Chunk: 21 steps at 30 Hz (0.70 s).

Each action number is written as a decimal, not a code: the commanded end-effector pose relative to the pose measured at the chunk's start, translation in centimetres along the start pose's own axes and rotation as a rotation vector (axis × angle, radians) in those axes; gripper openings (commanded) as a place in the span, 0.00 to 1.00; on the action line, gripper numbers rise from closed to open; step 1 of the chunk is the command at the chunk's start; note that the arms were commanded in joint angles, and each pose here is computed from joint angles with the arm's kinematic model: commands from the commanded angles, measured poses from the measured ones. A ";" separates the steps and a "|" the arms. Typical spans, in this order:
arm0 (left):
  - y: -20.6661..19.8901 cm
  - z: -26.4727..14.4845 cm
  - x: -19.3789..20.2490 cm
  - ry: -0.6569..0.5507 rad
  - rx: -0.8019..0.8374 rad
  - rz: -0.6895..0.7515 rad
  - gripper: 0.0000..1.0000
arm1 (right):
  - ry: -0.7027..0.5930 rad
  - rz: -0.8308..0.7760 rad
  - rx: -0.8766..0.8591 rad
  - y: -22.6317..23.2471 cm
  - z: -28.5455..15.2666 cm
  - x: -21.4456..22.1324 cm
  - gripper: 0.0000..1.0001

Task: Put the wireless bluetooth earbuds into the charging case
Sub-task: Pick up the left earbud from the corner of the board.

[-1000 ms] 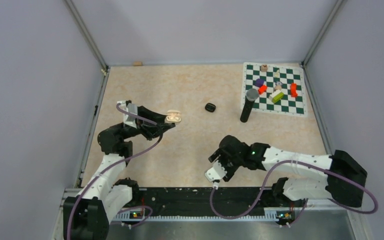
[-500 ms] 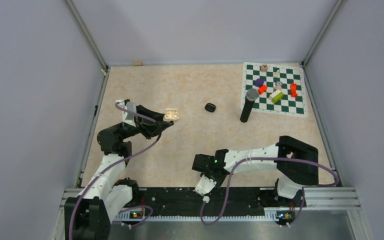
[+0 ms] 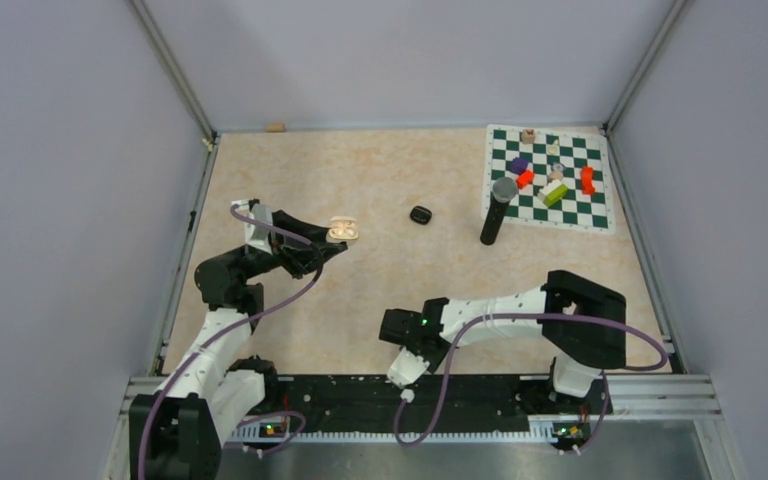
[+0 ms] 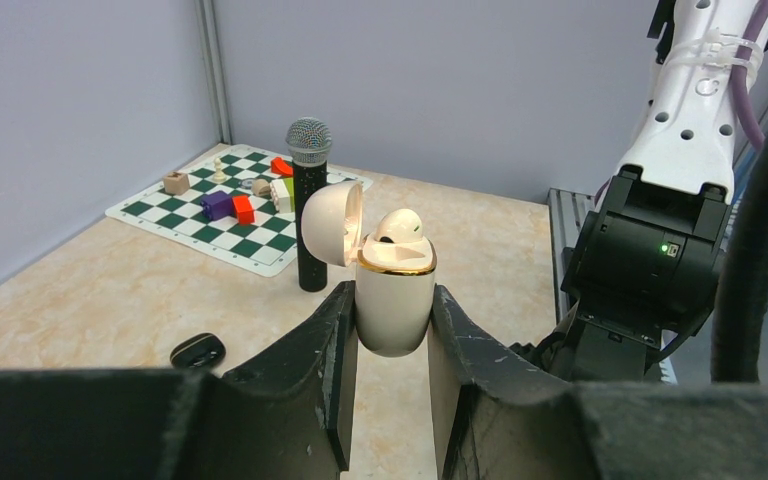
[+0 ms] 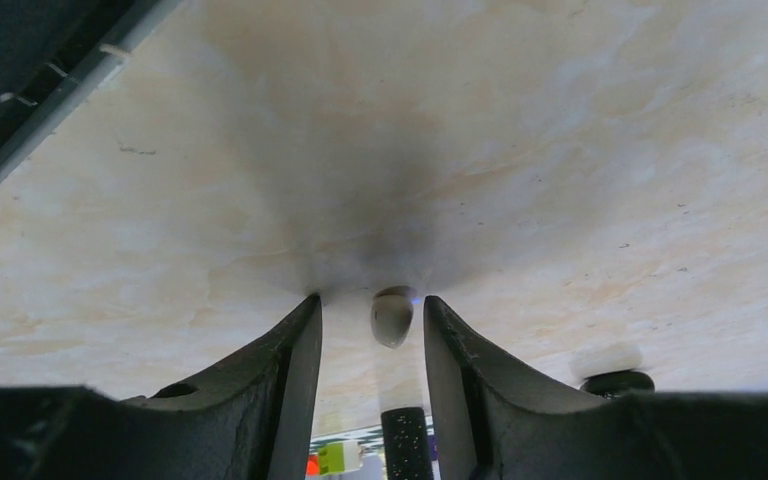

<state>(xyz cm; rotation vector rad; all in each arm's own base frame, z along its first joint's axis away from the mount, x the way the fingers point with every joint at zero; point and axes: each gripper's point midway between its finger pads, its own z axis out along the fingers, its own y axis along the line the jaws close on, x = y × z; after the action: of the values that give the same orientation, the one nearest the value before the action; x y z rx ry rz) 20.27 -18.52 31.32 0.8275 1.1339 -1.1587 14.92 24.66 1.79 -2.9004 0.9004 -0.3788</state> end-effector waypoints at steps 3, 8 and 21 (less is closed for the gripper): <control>-0.1 0.0 -0.9 -0.025 -0.004 0.045 0.00 | -0.014 0.017 0.054 -2.5 -0.7 -0.6 0.35; -0.1 0.0 -0.9 -0.026 -0.004 0.044 0.00 | -0.001 0.034 0.067 -3.5 -0.8 0.0 0.16; 0.0 0.0 -0.7 -0.025 -0.009 0.035 0.00 | -0.066 0.072 0.080 -4.1 -2.7 -0.2 0.00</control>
<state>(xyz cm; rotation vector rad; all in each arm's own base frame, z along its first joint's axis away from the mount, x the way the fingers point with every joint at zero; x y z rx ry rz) 20.32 -18.48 31.29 0.8246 1.1358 -1.1580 16.08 26.81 2.80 -2.8478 0.9357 -0.3570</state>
